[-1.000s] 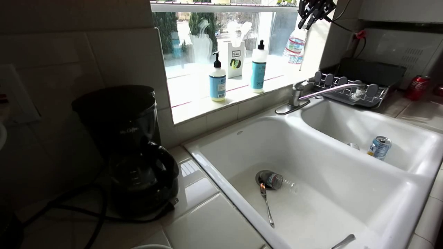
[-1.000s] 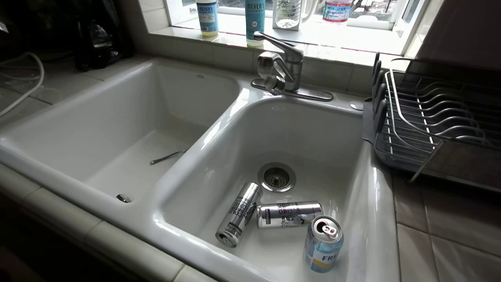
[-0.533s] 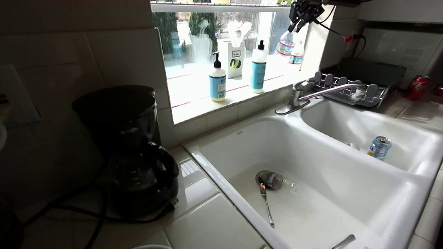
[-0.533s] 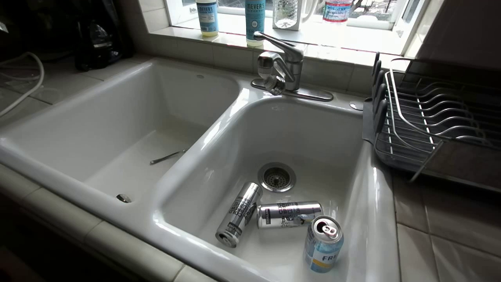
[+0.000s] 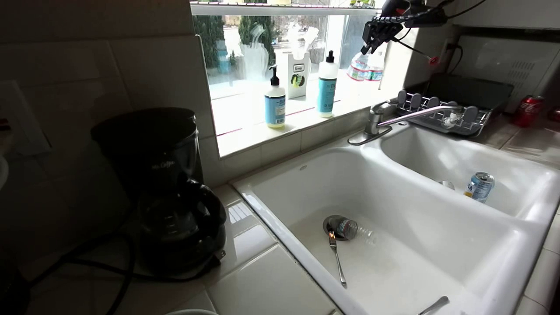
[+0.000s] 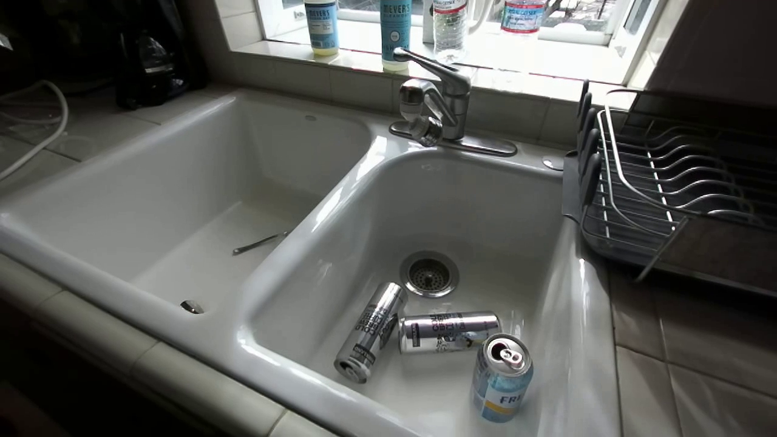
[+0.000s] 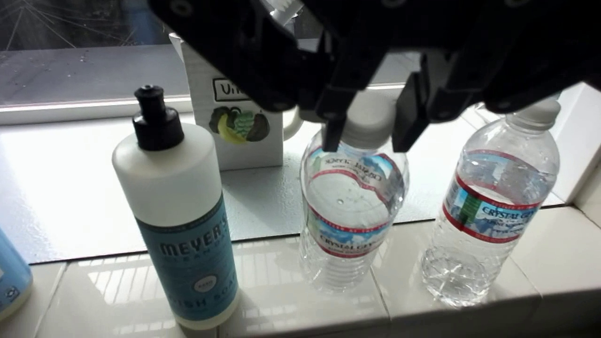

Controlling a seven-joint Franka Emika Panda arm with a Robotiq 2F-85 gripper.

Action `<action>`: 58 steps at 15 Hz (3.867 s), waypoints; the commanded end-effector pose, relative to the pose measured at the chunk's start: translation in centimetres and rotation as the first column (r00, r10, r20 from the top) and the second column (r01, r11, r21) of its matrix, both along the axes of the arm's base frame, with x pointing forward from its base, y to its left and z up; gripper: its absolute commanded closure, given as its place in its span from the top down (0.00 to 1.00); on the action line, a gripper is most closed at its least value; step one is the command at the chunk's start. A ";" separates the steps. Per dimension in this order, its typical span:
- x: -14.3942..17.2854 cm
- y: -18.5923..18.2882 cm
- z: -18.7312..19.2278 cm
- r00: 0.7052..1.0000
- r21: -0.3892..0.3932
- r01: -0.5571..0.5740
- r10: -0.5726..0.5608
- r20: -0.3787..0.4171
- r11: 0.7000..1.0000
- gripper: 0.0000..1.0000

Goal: Pick up the water bottle from the left side of the counter and put it on the right side of the windowsill.

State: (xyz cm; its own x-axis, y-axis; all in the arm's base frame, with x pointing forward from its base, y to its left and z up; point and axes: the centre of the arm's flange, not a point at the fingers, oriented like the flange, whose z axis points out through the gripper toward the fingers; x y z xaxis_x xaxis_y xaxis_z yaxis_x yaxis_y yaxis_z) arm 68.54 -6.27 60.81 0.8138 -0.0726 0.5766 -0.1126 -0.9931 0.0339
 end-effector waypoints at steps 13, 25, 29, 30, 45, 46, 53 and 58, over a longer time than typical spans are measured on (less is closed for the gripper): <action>0.8 1.2 -1.9 0.998 -0.012 -0.019 0.018 -0.067 1.000 0.08; 1.1 1.3 -1.5 0.996 -0.013 -0.009 0.008 -0.089 1.000 0.08; 1.2 1.2 -1.8 0.995 -0.009 -0.008 0.007 -0.100 1.000 0.08; 1.3 1.2 -1.9 0.995 -0.009 -0.006 0.006 -0.103 1.000 0.08; 3.1 1.6 -1.5 0.998 -0.006 -0.006 0.006 -0.062 1.000 0.08; 3.2 1.6 -1.5 0.998 -0.005 -0.007 0.006 -0.061 1.000 0.08; 3.4 1.8 -1.4 0.998 -0.007 -0.007 0.006 -0.058 1.000 0.86; 3.3 1.7 -1.1 0.999 -0.004 -0.006 0.006 -0.054 1.000 1.00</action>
State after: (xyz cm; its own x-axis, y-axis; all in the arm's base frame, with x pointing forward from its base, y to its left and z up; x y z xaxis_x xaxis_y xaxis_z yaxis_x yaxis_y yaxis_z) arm 71.38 -4.73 59.19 0.8425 -0.0530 0.5361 -0.0916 -0.9947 0.0457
